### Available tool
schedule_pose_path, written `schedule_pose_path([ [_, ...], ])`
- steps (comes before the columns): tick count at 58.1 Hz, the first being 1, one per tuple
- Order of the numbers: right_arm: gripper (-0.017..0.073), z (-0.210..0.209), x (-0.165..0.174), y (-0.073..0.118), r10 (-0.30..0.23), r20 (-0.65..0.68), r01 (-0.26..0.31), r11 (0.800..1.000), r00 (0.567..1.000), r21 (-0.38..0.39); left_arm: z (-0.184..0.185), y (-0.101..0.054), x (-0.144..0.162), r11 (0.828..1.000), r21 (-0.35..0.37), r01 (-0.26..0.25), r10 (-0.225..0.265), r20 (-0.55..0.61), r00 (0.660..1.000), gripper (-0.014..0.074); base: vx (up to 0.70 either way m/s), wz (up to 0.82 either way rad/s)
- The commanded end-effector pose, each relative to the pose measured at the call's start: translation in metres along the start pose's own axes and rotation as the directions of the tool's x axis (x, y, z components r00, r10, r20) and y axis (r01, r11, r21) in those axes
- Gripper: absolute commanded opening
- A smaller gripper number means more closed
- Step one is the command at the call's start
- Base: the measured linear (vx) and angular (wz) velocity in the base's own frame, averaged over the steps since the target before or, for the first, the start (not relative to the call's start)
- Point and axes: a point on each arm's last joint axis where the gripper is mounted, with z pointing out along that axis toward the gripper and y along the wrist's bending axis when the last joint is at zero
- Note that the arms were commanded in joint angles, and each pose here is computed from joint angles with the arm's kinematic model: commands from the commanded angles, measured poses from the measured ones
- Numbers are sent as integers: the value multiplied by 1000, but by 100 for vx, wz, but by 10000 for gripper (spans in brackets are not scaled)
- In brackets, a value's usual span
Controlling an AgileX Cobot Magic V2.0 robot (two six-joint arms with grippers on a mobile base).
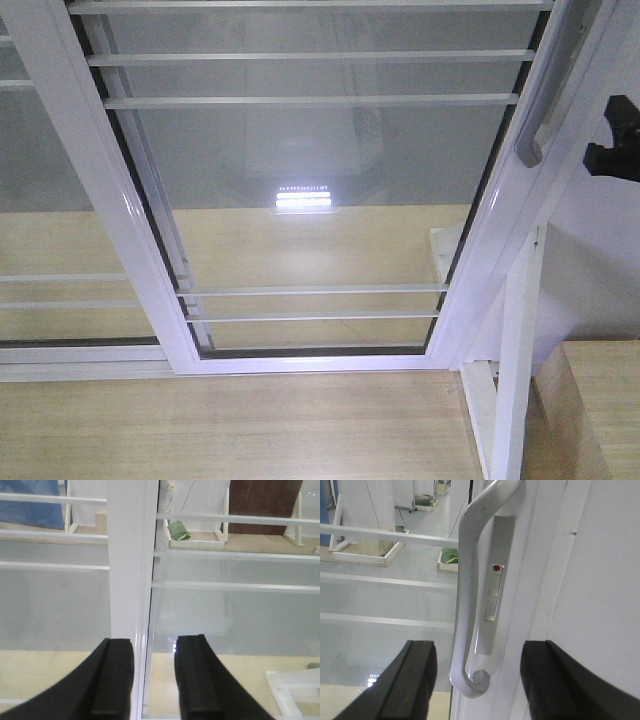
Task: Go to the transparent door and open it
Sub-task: 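Reach the right gripper to the silver door handle and grasp it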
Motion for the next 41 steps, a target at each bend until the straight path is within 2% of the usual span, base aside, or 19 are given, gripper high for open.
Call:
schedule_pose_path([
  [1, 459, 15, -19, 1, -2, 158, 5, 1000, 987, -22, -2, -1, -15, 1000, 0, -1, 1, 85, 996, 360, 0, 0],
  [10, 459, 48, -13, -1, 5, 139, 0, 999, 990, -36, -2, -1, -15, 1000, 0, -1, 1, 84, 996, 360, 0, 0],
  [19, 459, 77, -15, 0, 47, 130, -37, 996, 990, -82, -2, -1, -15, 1000, 0, -1, 1, 84, 996, 360, 0, 0],
  [28, 459, 102, -17, 0, 18, 135, -4, 994, 991, -107, -2, -1, -15, 1000, 0, -1, 1, 84, 996, 360, 0, 0],
  [41, 459, 132, -20, -4, 36, 151, -22, 995, 988, -94, -2, -1, -15, 1000, 0, -1, 1, 83, 997, 360, 0, 0],
])
